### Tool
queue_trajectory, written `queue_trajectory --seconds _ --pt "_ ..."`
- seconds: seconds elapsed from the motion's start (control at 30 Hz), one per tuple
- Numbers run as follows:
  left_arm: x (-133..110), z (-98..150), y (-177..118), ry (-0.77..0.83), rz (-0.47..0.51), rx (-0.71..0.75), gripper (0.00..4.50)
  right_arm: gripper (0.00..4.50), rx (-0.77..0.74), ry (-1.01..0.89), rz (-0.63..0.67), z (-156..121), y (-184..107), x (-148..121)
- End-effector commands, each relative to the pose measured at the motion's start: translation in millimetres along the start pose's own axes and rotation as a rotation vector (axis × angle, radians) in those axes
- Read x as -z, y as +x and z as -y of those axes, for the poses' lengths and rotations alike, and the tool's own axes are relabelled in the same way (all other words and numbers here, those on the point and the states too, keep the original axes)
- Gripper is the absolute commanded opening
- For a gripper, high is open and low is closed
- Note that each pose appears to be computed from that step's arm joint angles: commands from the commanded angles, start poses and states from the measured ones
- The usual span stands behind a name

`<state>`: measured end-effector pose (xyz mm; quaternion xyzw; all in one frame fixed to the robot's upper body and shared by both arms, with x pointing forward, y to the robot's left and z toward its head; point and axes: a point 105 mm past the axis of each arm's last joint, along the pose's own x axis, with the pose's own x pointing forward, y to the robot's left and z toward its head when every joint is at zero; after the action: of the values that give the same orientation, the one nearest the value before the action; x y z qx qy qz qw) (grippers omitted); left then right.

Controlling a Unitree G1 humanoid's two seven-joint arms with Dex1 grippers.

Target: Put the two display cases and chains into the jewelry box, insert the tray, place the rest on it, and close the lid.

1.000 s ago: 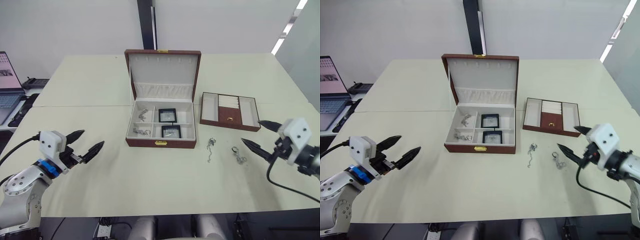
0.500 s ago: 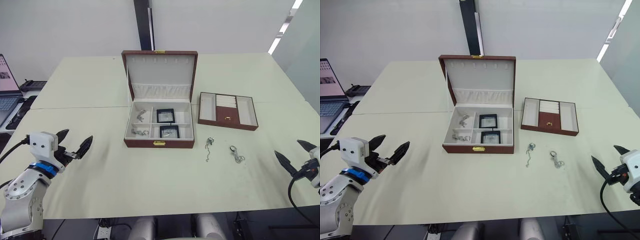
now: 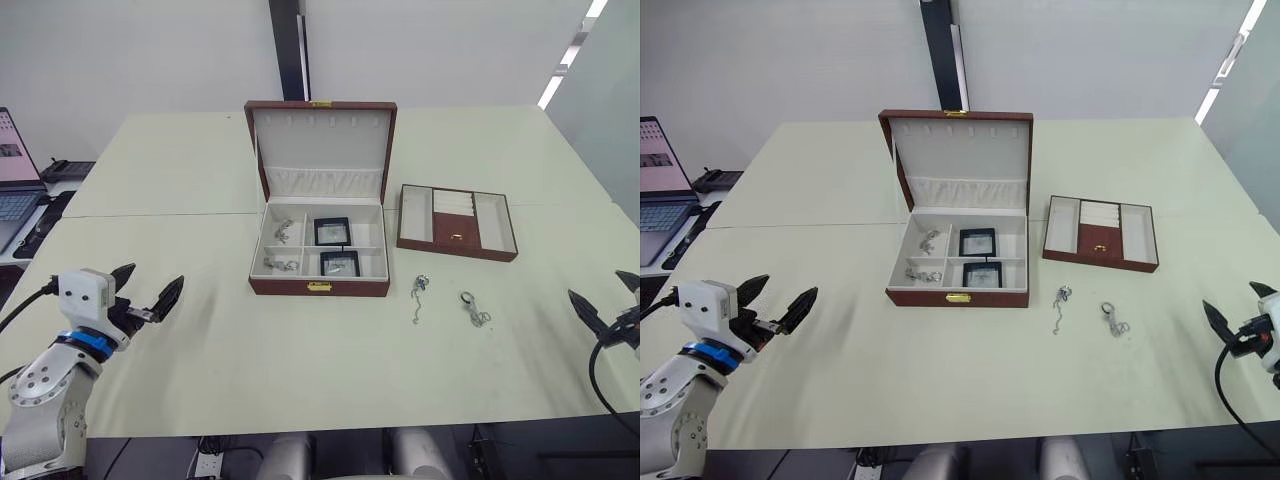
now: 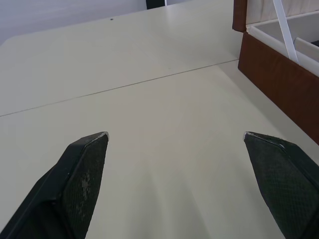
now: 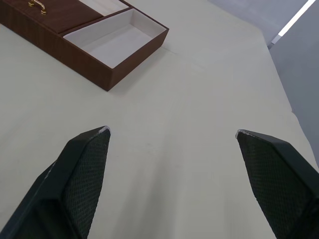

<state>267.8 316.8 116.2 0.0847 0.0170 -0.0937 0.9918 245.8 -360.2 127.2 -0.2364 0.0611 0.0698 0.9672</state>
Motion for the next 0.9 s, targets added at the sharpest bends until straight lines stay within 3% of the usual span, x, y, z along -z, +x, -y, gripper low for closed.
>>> queue_trajectory --seconds 0.03,0.53,0.73,0.9 --pt "-16.3 -17.9 -7.8 0.042 0.045 -0.074 4.5 4.28 0.032 -0.033 0.015 7.1 -1.7 -6.7" --pt "-6.6 -26.6 -17.9 0.04 0.028 -0.05 4.5 4.4 0.081 -0.031 0.016 17.0 -5.0 -9.7" --pt "-15.7 7.2 -17.2 0.047 0.026 0.192 4.5 4.4 0.067 -0.05 0.032 15.5 -7.4 -20.3" --pt "-32.6 54.3 -21.2 0.046 0.051 0.488 4.5 4.4 0.061 -0.051 0.038 12.1 -11.6 -25.0"
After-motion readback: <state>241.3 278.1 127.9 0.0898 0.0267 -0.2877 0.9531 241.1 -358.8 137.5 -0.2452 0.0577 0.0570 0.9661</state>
